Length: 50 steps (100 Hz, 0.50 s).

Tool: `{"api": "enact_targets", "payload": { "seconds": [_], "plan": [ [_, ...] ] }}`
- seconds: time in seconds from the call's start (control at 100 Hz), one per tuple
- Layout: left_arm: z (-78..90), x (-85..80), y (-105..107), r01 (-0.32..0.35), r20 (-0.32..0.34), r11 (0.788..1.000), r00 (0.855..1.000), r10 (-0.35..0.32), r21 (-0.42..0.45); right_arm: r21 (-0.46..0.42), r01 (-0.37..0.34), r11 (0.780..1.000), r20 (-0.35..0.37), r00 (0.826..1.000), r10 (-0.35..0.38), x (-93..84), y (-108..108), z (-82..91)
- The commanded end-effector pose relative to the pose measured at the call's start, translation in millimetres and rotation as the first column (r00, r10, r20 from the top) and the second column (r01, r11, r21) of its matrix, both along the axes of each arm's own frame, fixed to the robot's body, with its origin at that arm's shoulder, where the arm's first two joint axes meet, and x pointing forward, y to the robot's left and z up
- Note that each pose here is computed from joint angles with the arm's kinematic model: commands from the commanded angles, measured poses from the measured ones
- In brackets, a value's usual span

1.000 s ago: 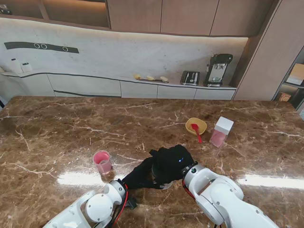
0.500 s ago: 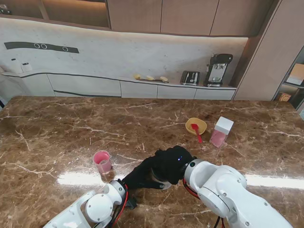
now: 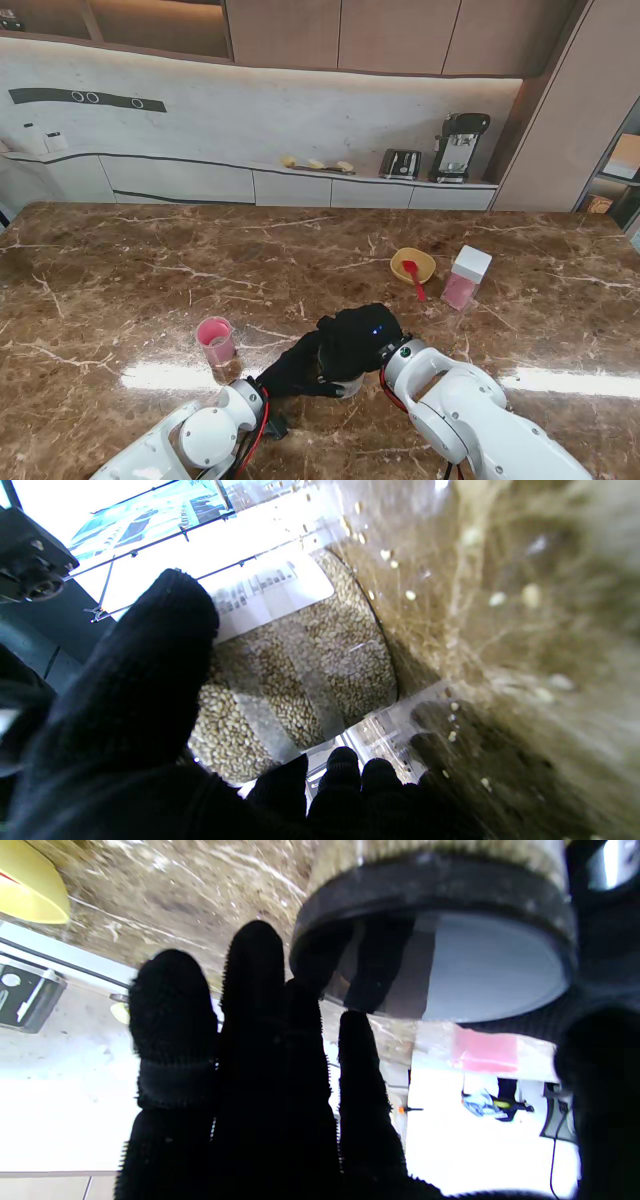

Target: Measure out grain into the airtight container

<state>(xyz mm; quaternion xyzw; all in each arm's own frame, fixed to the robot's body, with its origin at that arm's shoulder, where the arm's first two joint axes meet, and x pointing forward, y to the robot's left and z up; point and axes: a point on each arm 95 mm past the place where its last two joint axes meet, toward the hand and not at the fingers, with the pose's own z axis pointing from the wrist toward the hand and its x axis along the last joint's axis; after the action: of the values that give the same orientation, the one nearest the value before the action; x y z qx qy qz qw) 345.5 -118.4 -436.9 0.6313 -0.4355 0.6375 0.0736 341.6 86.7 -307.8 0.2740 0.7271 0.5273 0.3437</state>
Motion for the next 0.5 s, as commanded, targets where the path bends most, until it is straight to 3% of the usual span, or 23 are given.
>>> {"api": "enact_targets", "payload": {
  "seconds": [0.0, 0.14, 0.38, 0.49],
  "plan": [
    [-19.4, -12.2, 7, 0.000, -0.053, 0.999, 0.999, 0.002, 0.037, -0.013, 0.006, 1.000, -0.015, 1.000, -0.006, -7.2, -2, -3.9],
    [-19.3, -12.1, 7, -0.001, -0.051, 0.999, 0.999, 0.003, 0.037, -0.039, 0.000, 0.999, 0.022, 1.000, 0.001, -11.9, -7, 10.5],
    [-18.9, -11.7, 7, -0.004, -0.048, 0.999, 0.999, 0.006, 0.036, -0.117, -0.044, 0.992, -0.151, 0.988, 0.026, -15.1, -8, 25.9],
    [-18.9, -11.6, 8, -0.003, -0.047, 0.999, 0.999, 0.005, 0.036, -0.123, -0.055, 0.991, -0.164, 0.986, 0.034, -11.4, -7, 20.2]
  ]
}}
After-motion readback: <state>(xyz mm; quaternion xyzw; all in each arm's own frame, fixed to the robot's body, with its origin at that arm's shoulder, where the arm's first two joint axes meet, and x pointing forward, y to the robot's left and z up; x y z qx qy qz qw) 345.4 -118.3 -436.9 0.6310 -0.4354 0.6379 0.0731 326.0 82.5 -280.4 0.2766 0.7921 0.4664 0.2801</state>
